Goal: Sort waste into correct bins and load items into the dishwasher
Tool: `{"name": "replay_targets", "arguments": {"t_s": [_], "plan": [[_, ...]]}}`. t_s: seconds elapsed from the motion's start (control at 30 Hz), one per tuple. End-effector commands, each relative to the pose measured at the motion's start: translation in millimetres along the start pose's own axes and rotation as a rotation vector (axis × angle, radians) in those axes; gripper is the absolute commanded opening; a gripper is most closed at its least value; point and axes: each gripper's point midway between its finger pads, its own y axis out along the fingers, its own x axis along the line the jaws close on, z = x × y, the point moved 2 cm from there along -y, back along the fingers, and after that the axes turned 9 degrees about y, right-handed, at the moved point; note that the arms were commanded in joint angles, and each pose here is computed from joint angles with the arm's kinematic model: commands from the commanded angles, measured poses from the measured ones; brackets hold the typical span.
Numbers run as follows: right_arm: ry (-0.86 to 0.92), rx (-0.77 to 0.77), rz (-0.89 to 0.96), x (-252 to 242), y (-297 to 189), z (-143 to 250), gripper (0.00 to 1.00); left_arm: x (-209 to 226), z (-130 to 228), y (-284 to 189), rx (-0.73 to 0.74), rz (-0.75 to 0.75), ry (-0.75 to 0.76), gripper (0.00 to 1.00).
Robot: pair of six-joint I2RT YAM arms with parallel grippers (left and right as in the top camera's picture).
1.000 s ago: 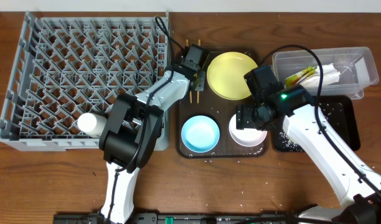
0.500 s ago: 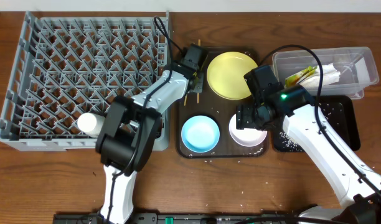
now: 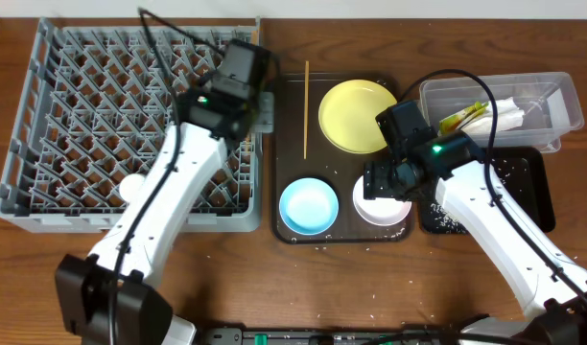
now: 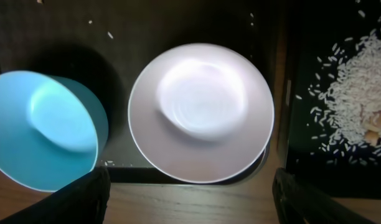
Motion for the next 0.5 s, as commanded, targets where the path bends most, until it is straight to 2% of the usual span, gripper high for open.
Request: {"name": "replay_targets", "arguments": {"t_s": [0.0,0.2,0.47], "plan": [[-0.014,-0.012,-0.004,3,0,-1,0.82,17,21,29,0.108,-0.048,-0.019,0.08],[-0.014,-0.011,-0.004,3,0,0,0.82,19,46,68,0.233,-0.047,-0.021,0.08],[-0.014,-0.012,-0.004,3,0,-1,0.82,11,48,72,0.25,-0.007,-0.024,0.11]]}}
